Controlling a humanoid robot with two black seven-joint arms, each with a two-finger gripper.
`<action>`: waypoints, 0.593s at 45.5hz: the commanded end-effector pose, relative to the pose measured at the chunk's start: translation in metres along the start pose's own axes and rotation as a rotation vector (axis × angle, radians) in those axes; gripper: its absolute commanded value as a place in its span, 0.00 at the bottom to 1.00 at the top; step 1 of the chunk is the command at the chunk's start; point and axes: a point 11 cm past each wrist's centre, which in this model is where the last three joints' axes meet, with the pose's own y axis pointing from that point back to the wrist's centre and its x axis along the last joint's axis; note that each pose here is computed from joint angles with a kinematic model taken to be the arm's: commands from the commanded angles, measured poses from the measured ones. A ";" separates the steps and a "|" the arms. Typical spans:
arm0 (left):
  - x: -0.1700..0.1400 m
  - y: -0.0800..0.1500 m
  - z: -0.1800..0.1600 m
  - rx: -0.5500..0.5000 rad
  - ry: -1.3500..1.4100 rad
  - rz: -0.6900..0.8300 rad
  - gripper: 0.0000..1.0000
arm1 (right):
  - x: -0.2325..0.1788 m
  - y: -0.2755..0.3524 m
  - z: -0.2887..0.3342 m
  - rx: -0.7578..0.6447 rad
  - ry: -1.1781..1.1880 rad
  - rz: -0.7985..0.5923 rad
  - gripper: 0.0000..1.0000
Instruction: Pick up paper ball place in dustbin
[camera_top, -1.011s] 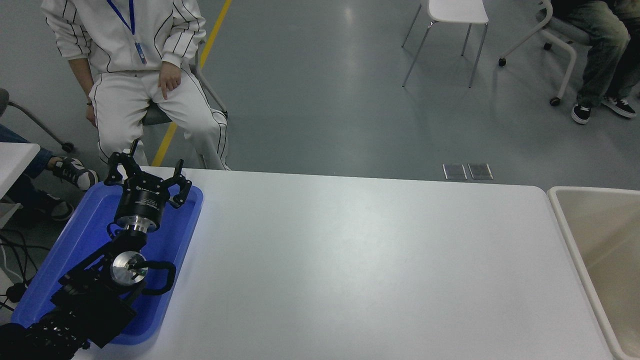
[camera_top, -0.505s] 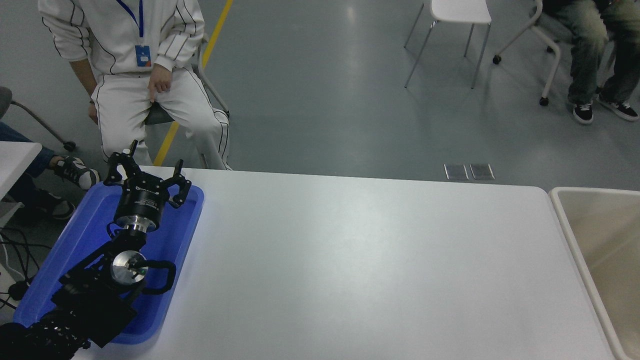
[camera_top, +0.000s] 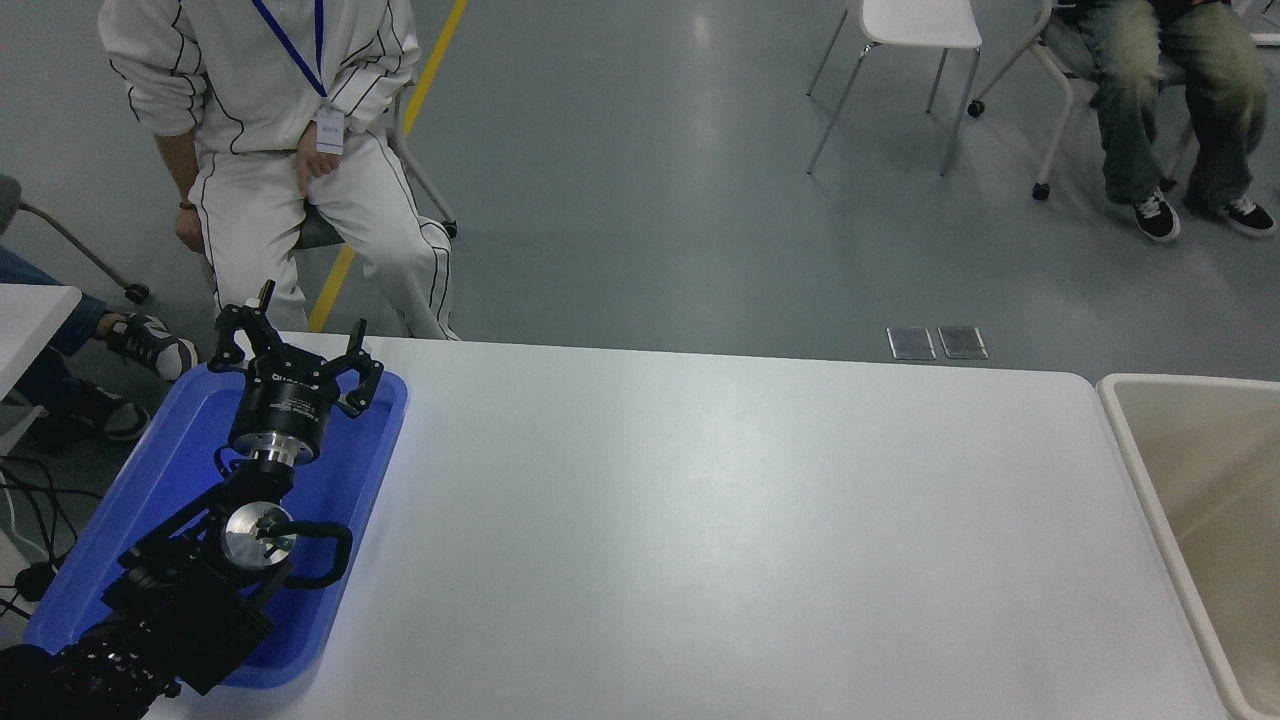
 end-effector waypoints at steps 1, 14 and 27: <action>0.000 0.000 0.000 0.000 0.000 -0.001 1.00 | -0.028 -0.014 0.007 -0.035 -0.018 0.076 0.00; 0.000 0.000 0.000 0.000 0.000 0.000 1.00 | -0.053 -0.019 -0.005 -0.027 -0.014 0.099 0.00; 0.000 0.000 0.000 0.000 0.000 0.000 1.00 | -0.059 -0.020 -0.013 -0.012 -0.018 0.090 0.00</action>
